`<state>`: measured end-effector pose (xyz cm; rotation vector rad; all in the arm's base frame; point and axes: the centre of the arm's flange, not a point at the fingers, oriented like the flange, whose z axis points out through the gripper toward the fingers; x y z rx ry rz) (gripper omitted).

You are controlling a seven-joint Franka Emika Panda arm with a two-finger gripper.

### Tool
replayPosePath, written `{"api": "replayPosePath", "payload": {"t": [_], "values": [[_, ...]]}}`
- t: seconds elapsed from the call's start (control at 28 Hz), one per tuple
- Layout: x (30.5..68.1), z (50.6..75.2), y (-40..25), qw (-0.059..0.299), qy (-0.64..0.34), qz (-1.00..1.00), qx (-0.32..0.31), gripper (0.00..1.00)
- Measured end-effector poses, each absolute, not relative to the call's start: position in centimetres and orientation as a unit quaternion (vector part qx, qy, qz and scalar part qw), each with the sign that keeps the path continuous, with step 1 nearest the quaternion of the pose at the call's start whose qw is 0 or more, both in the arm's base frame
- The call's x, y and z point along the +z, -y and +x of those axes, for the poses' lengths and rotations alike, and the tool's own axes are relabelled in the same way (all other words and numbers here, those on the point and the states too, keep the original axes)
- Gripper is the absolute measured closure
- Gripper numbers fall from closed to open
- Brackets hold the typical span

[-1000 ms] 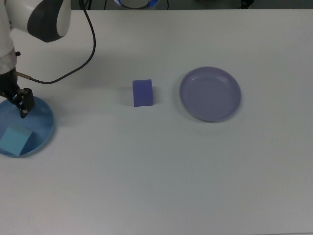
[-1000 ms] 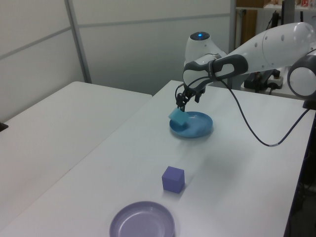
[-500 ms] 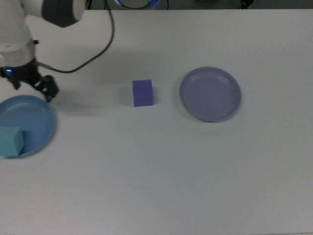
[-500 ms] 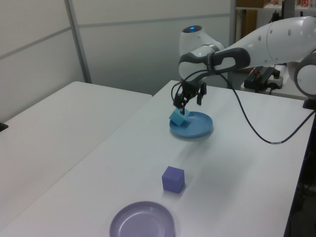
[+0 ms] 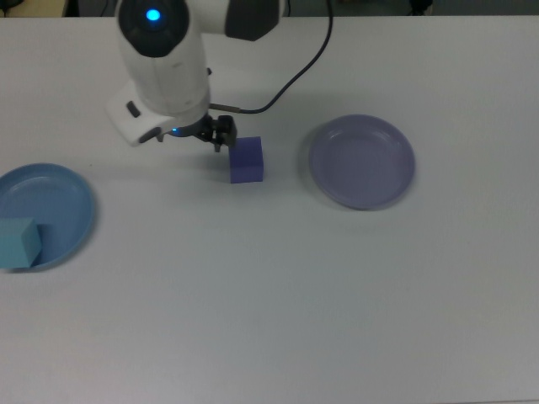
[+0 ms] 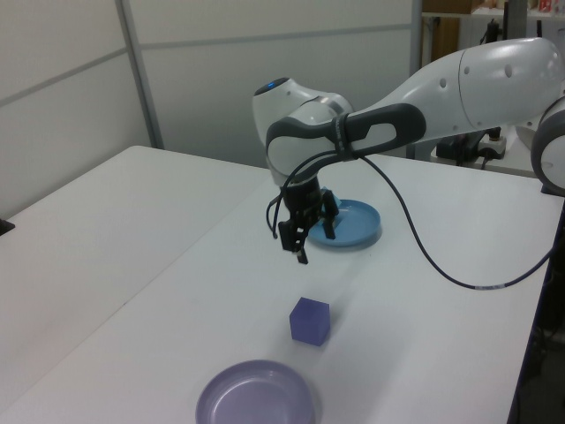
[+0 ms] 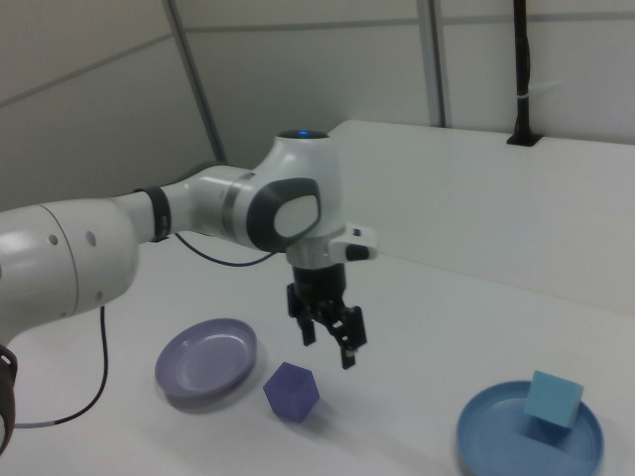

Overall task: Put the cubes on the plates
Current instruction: 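Move the gripper to the purple cube and lower around it, then close the gripper on the purple cube and lift it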

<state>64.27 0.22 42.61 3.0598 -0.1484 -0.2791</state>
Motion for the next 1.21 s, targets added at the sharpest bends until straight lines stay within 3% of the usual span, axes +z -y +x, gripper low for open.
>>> {"api": "replayPosePath", "payload": {"t": [0.18, 0.46, 0.96, 1.21], "values": [[41.3, 63.6, -4.9, 0.035, 0.009, 0.995, -0.089, 0.00], [35.7, 60.9, -12.9, 0.064, -0.072, 0.991, -0.089, 0.00], [35.0, 61.1, -11.1, 0.085, -0.070, 0.990, -0.091, 0.00], [32.8, 61.2, -11.0, 0.091, -0.076, 0.989, -0.092, 0.00]]}}
